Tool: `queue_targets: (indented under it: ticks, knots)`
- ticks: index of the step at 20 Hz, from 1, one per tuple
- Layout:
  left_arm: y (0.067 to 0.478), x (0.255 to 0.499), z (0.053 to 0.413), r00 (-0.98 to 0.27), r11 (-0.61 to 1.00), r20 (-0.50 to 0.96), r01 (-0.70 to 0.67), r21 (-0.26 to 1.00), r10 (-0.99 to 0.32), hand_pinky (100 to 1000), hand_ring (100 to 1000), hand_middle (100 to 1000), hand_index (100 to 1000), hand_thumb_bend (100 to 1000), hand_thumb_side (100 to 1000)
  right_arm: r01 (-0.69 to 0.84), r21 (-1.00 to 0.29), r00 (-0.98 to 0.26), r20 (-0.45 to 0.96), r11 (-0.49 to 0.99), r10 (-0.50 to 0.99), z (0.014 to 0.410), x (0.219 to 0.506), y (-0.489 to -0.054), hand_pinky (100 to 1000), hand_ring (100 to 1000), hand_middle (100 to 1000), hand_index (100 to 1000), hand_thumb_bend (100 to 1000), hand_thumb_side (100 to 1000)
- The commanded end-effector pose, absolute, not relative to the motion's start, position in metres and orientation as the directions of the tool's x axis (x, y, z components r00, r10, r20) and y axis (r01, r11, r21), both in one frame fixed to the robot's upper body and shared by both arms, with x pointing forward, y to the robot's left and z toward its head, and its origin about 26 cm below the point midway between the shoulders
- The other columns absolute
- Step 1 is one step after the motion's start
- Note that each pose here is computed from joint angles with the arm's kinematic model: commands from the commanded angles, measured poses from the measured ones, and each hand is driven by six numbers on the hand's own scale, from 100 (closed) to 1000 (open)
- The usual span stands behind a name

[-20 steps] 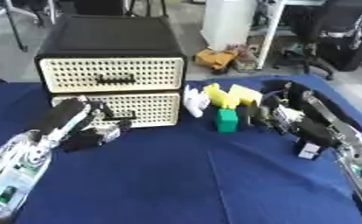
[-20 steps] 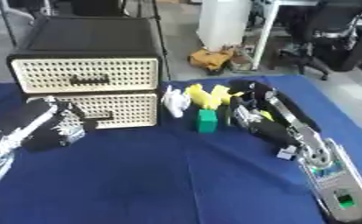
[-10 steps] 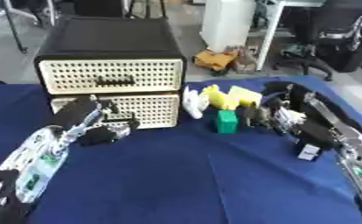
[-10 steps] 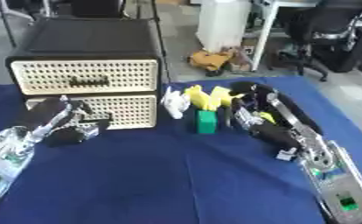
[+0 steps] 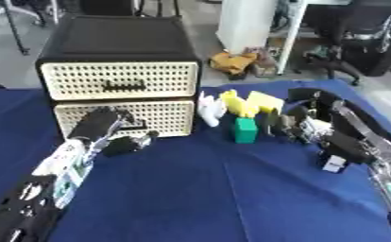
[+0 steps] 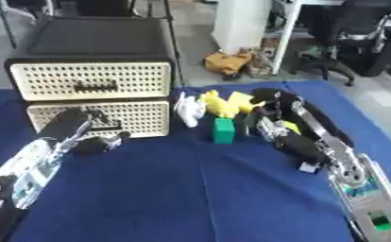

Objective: Pick up objects from table and place into drawer.

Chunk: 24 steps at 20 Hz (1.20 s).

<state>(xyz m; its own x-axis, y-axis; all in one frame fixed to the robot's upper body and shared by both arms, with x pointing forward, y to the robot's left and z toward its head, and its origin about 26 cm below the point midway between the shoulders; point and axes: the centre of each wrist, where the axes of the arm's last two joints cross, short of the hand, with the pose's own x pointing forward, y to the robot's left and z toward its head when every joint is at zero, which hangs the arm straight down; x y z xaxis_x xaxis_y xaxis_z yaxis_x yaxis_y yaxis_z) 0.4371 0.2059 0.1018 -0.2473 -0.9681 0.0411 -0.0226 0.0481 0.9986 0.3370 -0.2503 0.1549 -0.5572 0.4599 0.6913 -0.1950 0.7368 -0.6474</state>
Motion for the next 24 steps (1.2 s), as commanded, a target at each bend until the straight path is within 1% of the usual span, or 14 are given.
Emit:
queue_targets:
  ticks: [1,16,20,24]
  knots:
    - [0.205,0.444,0.111,-0.231,0.033,0.014,-0.077,0.997,-0.973,100,100,100,742,563,946,-0.185,-0.656,-0.581,0.674,0.732,0.457,0.164,0.338,-0.251,612,719,754,885,100,670]
    - [0.221,0.45,0.089,-0.144,-0.029,-0.036,-0.053,0.998,-0.989,100,100,100,745,567,955,-0.189,-0.654,-0.579,0.677,0.733,0.455,0.163,0.338,-0.251,610,719,753,884,100,673]
    - [0.223,0.449,0.083,-0.143,-0.038,-0.041,-0.025,0.999,-0.989,100,100,100,710,568,956,-0.188,-0.653,-0.578,0.678,0.734,0.455,0.163,0.338,-0.251,610,719,753,883,100,674]
    - [0.225,0.448,0.079,-0.148,-0.056,-0.053,0.021,0.998,-0.988,100,100,100,655,565,961,-0.187,-0.653,-0.577,0.678,0.734,0.456,0.162,0.338,-0.252,610,720,753,883,100,674]
